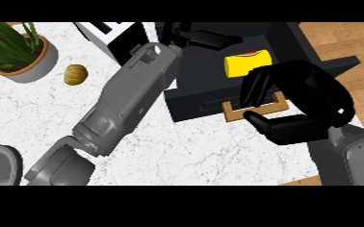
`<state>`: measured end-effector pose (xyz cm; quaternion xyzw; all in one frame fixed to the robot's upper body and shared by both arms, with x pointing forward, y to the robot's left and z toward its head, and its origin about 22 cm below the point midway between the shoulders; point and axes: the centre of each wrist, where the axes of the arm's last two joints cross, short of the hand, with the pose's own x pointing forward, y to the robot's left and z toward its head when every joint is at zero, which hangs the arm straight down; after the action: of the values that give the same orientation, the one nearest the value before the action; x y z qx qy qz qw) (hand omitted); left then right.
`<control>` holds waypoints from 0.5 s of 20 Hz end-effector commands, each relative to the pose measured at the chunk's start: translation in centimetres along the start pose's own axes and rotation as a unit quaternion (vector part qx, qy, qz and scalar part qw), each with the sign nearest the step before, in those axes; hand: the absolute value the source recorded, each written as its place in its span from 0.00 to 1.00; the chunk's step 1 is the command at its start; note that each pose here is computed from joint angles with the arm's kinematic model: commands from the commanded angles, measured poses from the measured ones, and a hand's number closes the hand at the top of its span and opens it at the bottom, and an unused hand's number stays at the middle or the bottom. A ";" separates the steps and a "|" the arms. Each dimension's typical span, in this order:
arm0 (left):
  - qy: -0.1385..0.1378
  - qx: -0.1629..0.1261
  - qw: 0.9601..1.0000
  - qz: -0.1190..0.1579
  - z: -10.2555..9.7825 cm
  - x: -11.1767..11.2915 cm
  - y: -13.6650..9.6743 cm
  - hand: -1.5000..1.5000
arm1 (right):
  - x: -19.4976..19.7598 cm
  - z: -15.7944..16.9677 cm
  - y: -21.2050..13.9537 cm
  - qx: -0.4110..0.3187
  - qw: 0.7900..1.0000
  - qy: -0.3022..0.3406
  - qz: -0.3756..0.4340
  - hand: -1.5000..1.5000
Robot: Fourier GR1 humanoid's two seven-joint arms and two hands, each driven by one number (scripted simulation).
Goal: Pick up the cup, place it into the drawer and close the drawer
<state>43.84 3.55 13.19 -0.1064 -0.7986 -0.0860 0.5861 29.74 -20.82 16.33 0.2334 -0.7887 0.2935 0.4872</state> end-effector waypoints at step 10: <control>-0.029 0.067 0.997 0.040 0.4 -1.0 0.8 0.00 | -0.3 2.1 1.1 0.092 0.946 0.194 0.241 0.00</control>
<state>43.94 4.13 12.40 -0.0997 -0.8149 -0.0200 0.5706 28.06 -22.08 14.99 0.1051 -0.6886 0.4806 0.5327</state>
